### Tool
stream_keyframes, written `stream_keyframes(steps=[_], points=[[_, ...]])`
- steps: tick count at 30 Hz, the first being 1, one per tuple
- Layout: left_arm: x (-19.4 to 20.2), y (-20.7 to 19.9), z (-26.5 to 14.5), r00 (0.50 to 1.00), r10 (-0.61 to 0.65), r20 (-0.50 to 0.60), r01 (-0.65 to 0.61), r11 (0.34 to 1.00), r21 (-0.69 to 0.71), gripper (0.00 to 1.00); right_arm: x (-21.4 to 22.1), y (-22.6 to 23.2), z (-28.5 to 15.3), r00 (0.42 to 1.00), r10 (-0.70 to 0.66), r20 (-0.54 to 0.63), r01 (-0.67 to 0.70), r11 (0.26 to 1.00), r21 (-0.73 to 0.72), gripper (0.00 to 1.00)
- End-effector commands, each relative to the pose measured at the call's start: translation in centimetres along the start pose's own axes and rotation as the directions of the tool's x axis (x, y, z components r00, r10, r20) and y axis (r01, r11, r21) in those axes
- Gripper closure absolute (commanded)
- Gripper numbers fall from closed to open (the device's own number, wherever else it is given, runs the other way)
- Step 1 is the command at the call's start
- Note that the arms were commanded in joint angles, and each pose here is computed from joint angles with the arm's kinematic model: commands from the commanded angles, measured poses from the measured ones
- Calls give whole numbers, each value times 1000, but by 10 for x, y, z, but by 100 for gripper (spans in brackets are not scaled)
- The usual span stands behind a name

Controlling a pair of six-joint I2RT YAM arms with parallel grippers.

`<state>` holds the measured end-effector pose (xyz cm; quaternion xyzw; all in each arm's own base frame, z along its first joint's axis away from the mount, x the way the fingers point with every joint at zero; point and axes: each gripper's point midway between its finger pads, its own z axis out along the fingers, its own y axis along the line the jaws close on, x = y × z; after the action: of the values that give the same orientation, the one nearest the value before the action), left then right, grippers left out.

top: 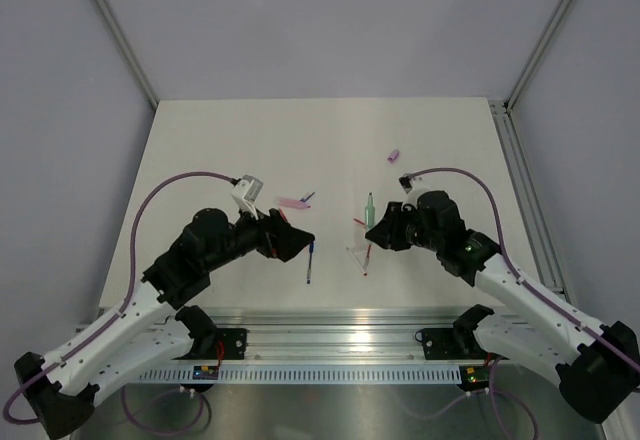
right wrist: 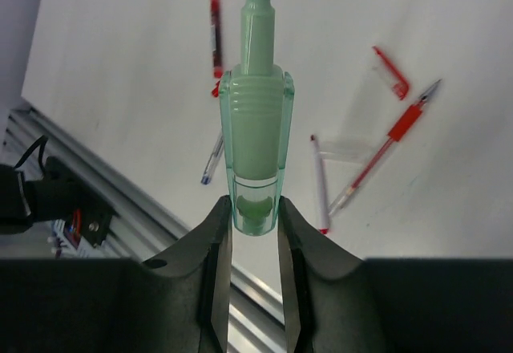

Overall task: Insert the pens into the pen caps
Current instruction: Pick up the pen from the center of the board, then insert the pen into the pen cap.

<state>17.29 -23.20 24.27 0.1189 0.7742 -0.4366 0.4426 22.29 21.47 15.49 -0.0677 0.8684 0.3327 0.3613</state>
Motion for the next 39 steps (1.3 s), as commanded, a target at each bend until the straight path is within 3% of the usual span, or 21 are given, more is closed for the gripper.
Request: stream_keyframes(steps=[1, 2, 5, 11, 20, 39], points=[[-20, -21, 19, 994, -38, 104, 31, 997, 68, 15, 13, 39, -9, 1000, 16, -11, -17, 990, -143, 83], [-15, -18, 28, 995, -39, 89, 35, 998, 45, 30, 16, 44, -11, 1000, 9, -11, -11, 988, -153, 83], [-13, -27, 47, 996, -18, 85, 14, 999, 39, 39, 21, 57, -20, 1000, -6, 5, 7, 983, -183, 82], [-16, -22, 70, 992, 18, 127, -15, 1000, -21, 42, 28, 68, -23, 1000, -24, -10, 21, 976, -216, 82], [-19, -45, 83, 986, 3, 166, -17, 996, 84, 44, 40, 73, -19, 997, -64, -33, 57, 980, -190, 82], [2, -27, 97, 995, 28, 95, -30, 999, 16, 56, 43, 102, -15, 993, -121, -17, 115, 975, -190, 82]])
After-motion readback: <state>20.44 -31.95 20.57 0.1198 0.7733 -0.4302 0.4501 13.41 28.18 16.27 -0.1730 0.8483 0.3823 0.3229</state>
